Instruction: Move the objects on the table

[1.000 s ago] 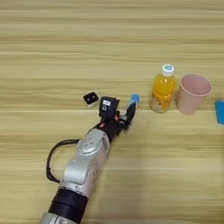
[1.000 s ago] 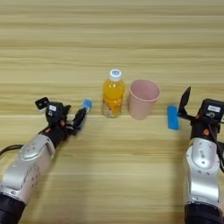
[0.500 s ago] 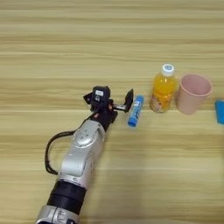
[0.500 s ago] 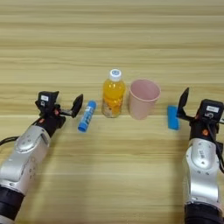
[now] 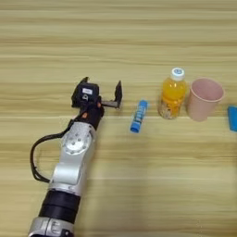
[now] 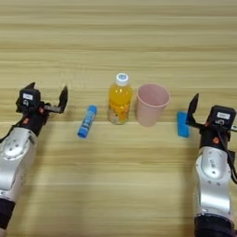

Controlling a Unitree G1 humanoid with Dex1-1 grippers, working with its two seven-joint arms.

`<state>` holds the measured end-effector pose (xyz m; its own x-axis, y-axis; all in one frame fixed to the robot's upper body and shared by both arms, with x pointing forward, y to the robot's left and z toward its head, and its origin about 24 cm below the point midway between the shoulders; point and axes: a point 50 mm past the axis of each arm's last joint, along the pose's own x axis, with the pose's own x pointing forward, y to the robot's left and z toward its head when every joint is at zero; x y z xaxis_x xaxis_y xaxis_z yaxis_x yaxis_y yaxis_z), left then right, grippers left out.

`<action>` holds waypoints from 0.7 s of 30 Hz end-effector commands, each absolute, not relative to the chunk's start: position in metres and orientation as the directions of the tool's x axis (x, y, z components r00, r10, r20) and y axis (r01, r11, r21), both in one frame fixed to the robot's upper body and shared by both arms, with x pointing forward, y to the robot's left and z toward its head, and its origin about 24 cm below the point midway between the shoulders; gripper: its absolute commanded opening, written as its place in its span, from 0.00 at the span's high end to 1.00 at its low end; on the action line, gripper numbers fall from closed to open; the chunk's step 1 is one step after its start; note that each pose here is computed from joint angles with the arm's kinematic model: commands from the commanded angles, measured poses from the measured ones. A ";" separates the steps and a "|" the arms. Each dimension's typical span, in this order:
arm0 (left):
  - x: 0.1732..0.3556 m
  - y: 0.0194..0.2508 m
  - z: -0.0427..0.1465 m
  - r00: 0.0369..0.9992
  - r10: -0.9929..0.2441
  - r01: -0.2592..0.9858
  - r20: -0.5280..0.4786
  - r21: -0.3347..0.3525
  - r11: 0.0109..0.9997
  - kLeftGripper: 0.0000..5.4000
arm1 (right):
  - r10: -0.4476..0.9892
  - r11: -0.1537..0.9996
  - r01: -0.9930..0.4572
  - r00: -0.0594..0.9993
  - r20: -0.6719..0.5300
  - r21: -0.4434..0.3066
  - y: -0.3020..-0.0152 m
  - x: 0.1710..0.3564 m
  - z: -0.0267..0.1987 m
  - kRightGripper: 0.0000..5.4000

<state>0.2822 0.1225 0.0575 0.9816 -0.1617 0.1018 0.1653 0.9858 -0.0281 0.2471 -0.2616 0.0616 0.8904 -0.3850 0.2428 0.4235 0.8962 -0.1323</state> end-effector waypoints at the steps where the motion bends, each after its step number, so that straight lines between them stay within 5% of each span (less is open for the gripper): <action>1: 0.285 0.141 0.049 0.993 -0.096 0.094 0.070 0.035 0.995 0.00 | -0.387 0.896 0.425 0.890 0.241 -0.128 -0.259 0.249 0.062 0.00; 11: 0.288 0.149 0.021 0.996 -0.073 0.075 -0.041 0.053 0.996 0.00 | -0.387 0.896 0.425 0.890 0.243 -0.129 -0.259 0.249 0.062 0.00; 21: 0.290 0.146 0.018 0.994 -0.095 0.097 -0.048 0.047 0.994 0.00 | -0.387 0.896 0.425 0.889 0.243 -0.129 -0.260 0.249 0.063 0.00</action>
